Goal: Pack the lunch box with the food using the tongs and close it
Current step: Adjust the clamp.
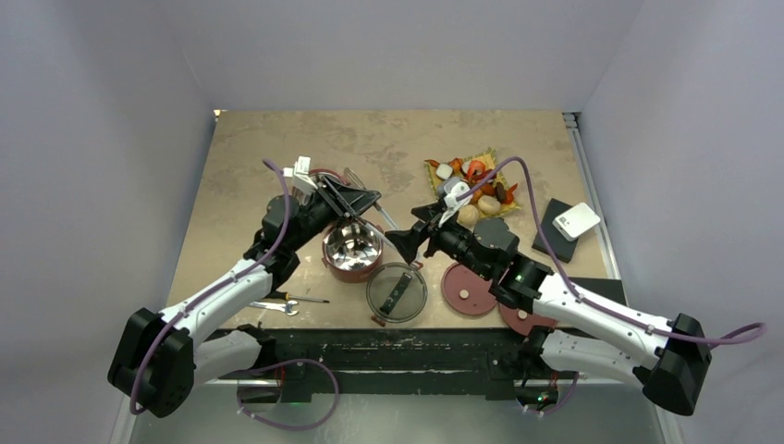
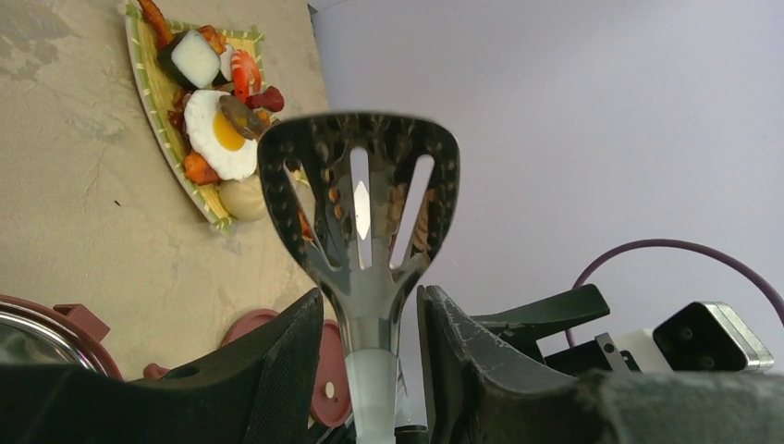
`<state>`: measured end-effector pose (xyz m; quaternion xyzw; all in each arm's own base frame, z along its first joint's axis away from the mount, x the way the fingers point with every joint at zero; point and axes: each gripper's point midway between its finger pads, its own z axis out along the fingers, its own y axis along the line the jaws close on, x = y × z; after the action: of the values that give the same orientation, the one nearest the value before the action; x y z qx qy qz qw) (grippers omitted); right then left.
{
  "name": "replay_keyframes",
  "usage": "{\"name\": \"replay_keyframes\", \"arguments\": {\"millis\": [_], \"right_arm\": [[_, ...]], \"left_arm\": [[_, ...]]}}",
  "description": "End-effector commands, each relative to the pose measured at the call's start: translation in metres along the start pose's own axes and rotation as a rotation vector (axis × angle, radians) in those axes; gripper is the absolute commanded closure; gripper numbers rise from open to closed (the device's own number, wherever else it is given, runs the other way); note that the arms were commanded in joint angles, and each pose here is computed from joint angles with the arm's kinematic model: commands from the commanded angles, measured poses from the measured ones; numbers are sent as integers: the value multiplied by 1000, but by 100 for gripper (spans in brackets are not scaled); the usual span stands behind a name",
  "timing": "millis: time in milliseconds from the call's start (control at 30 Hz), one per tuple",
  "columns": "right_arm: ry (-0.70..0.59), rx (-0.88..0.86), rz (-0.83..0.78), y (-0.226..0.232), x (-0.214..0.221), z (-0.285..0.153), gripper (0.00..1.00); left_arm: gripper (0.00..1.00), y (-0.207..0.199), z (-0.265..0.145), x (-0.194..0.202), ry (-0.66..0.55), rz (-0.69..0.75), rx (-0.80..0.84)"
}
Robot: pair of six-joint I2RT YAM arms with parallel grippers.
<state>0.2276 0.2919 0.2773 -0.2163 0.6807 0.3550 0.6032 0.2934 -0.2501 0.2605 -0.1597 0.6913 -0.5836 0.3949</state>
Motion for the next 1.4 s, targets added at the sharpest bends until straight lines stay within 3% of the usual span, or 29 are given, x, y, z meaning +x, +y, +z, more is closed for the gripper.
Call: {"name": "replay_keyframes", "arguments": {"millis": [0,300,500,900,1033,1167,1200,1233,1367], "right_arm": [[-20,-92,24,19,-6,7,15],[60,-19,-64,6,26,32,16],[77,28,-90,3,32,52,27],[93,46,-96,5,33,61,27],[105,89,-101,-3,33,57,27],[146,56,-104,1,46,55,27],[145,48,22,9,49,56,64],[143,40,44,11,51,57,72],[180,-13,54,19,68,58,59]], "left_arm": [[100,-8,0,-7,-23,-27,28],[100,0,3,-1,15,-53,1],[100,4,4,-1,18,-56,-9],[99,20,6,-1,26,-25,-65],[68,23,7,-4,34,41,-89],[66,24,7,-7,35,71,-109],[68,25,7,-6,38,65,-109],[70,25,8,-6,42,59,-105],[82,25,9,-2,61,29,-76]]}}
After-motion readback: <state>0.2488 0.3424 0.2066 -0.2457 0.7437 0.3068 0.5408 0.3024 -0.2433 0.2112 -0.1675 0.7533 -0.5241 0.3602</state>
